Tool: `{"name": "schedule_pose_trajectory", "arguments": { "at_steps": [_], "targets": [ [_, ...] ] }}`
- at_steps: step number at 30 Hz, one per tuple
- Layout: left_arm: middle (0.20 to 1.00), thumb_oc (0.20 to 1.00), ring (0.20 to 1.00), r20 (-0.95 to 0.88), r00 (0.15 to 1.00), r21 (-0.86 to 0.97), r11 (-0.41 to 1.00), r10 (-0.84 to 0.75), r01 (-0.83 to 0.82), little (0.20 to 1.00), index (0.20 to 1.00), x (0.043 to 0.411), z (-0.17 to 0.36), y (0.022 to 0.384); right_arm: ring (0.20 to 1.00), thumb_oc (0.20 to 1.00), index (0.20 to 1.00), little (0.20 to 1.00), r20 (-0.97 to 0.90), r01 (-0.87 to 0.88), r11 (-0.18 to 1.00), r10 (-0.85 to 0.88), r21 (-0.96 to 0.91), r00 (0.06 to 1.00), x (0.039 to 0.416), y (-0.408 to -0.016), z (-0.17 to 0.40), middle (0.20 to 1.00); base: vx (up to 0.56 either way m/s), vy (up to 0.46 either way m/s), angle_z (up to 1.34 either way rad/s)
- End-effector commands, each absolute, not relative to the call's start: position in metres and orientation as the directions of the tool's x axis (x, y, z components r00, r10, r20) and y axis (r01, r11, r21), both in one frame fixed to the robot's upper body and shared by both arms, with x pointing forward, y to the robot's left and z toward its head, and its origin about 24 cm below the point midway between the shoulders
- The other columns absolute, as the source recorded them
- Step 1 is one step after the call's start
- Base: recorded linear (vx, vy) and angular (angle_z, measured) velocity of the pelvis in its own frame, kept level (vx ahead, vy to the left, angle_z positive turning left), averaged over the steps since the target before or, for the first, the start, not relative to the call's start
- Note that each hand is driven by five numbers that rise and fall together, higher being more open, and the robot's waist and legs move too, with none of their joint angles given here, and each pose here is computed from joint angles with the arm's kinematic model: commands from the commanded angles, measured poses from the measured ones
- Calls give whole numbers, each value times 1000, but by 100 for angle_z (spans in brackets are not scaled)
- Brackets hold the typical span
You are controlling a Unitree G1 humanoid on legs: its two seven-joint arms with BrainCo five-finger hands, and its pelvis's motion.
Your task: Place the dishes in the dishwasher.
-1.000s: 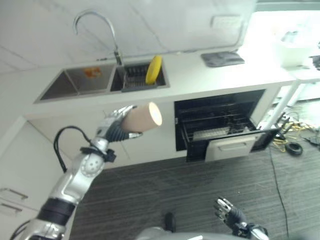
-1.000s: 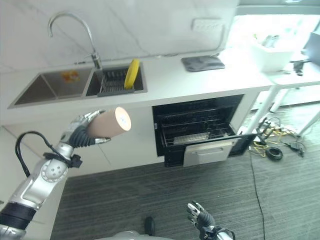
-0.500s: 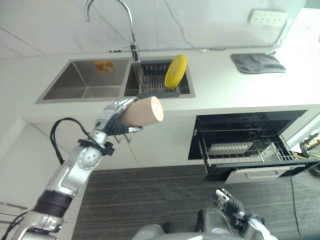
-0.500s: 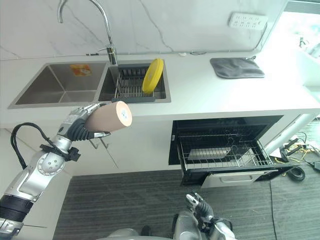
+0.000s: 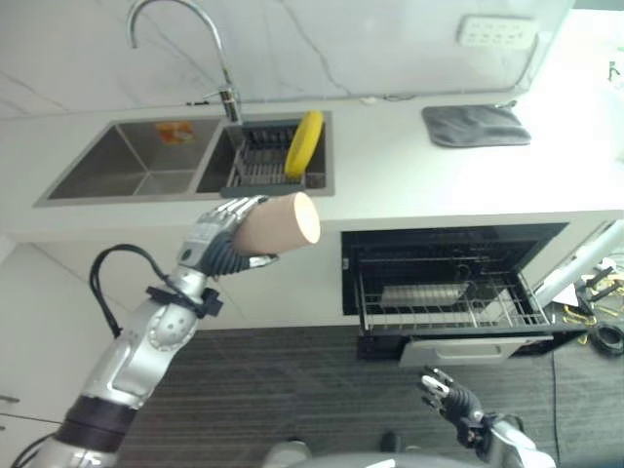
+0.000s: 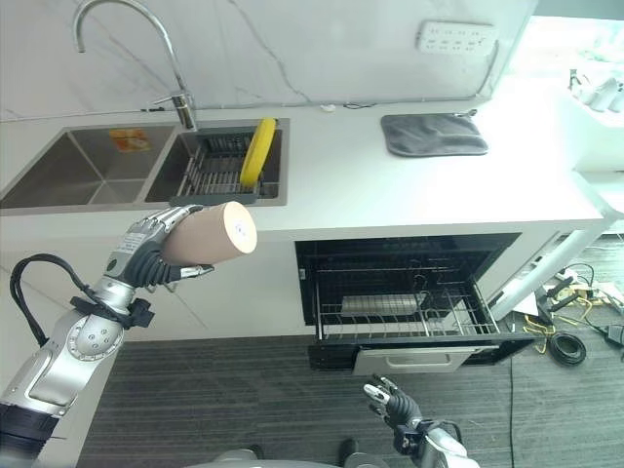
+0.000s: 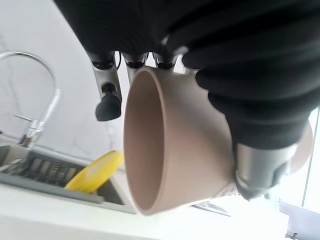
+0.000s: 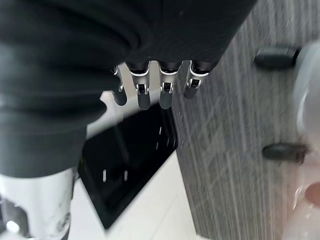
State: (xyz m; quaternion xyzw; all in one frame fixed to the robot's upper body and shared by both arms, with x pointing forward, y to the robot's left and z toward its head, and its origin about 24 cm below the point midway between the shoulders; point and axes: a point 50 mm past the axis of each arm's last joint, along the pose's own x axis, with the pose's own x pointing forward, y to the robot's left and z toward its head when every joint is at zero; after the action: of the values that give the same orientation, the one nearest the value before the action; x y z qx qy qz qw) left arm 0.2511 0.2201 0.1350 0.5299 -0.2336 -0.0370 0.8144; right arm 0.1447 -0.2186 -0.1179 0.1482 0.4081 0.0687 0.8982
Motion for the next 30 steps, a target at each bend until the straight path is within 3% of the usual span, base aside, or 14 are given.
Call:
{"name": "schedule_pose_trajectory", "arguments": {
  "at_steps": [1,16,24,30],
  "targets": [
    [200,200,200,466,824,834,471,-322,-287,200,200,264,167,217,1000,1000,1000,1000,-634,-84,935,298,345,714,162,-209,-107,1000,20,-124,-2],
    [200,200,200,468,803,845,454,-369,-283,200,200,281,173,208,1000,1000,1000,1000,-602,-118,912,352,393,717,160,-175,-106,1000,73,70,6],
    [200,200,200,466,828,842,443,-311,-308,200,200,272,171,224,1000,1000,1000,1000,-594,-217,893,427,393,681,169,-170,-101,1000,208,-634,20],
    [200,200,200,474,820,830,475,-321,-294,200,200,260,164,211,1000,1000,1000,1000,-623,-272,896,440,351,647,164,-183,-101,1000,150,-495,5]
  ]
}}
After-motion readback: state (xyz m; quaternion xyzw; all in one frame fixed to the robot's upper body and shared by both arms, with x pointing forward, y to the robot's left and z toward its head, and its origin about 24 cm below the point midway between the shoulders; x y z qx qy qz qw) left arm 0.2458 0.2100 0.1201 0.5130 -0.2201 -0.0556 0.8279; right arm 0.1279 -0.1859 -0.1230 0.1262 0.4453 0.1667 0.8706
